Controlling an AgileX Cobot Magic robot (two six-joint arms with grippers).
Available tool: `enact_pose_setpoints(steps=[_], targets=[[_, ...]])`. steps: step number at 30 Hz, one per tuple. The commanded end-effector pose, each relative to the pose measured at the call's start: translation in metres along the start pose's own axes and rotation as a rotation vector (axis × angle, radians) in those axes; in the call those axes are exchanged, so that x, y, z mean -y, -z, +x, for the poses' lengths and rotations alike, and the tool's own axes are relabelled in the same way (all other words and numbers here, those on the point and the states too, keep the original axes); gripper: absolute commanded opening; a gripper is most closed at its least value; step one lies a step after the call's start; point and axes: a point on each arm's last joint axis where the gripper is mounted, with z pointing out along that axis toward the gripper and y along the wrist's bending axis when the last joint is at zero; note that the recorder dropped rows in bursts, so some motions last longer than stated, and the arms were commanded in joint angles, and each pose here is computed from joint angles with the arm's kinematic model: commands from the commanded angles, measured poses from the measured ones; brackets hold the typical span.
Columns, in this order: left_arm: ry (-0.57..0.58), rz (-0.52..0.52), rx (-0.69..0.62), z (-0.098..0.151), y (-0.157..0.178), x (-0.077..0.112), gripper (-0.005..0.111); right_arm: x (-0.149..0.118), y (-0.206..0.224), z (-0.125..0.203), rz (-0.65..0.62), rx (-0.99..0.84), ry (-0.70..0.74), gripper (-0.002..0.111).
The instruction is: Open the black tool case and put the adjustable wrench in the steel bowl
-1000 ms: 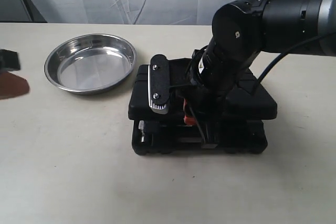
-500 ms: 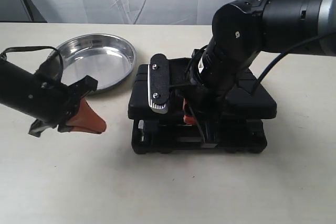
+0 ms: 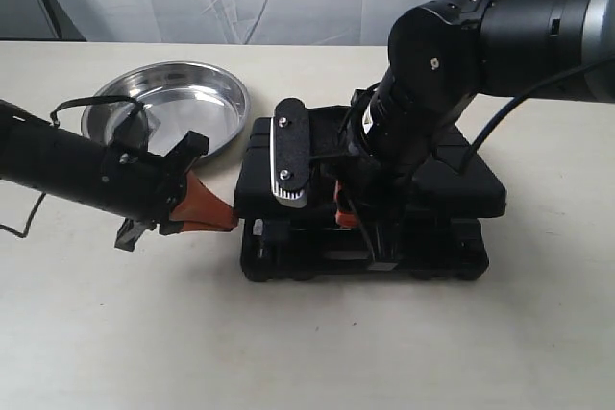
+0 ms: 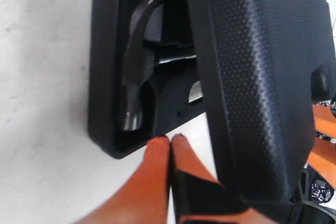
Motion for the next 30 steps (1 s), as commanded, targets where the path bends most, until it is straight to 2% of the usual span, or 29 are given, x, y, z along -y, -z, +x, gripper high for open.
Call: enact_pose_setpoints(steps=[1,13,17,19,23,24,26,28,30], targets=[[-0.038,0.036,-0.021,-0.004,-0.013,0.013,0.0,0.005,0.006,-0.003,0.059,0.034,0.01,-0.001],[-0.047,0.076,-0.008,-0.014,-0.019,0.024,0.0,0.005,0.006,-0.003,0.06,0.035,0.007,-0.001],[-0.057,0.087,-0.012,-0.015,-0.018,0.027,0.0,0.006,0.008,-0.004,0.06,0.037,-0.04,0.001],[-0.061,0.091,-0.011,-0.016,-0.018,0.028,0.0,0.009,0.011,-0.006,0.061,0.04,-0.075,0.012],[-0.059,0.094,-0.009,-0.016,-0.018,0.029,0.0,0.014,0.026,-0.01,0.085,0.052,-0.102,0.054],[-0.059,0.094,-0.009,-0.016,-0.018,0.029,0.0,0.015,0.031,-0.01,0.099,0.058,-0.105,0.06],[-0.058,0.093,-0.008,-0.016,-0.018,0.029,0.0,0.016,0.042,-0.011,0.13,0.07,-0.097,0.059],[-0.057,0.095,-0.003,-0.017,-0.018,0.029,0.0,0.016,0.053,-0.01,0.159,0.083,-0.088,0.052],[-0.053,0.098,0.003,-0.017,-0.018,0.029,0.0,0.014,0.065,-0.01,0.182,0.099,-0.09,0.04]])
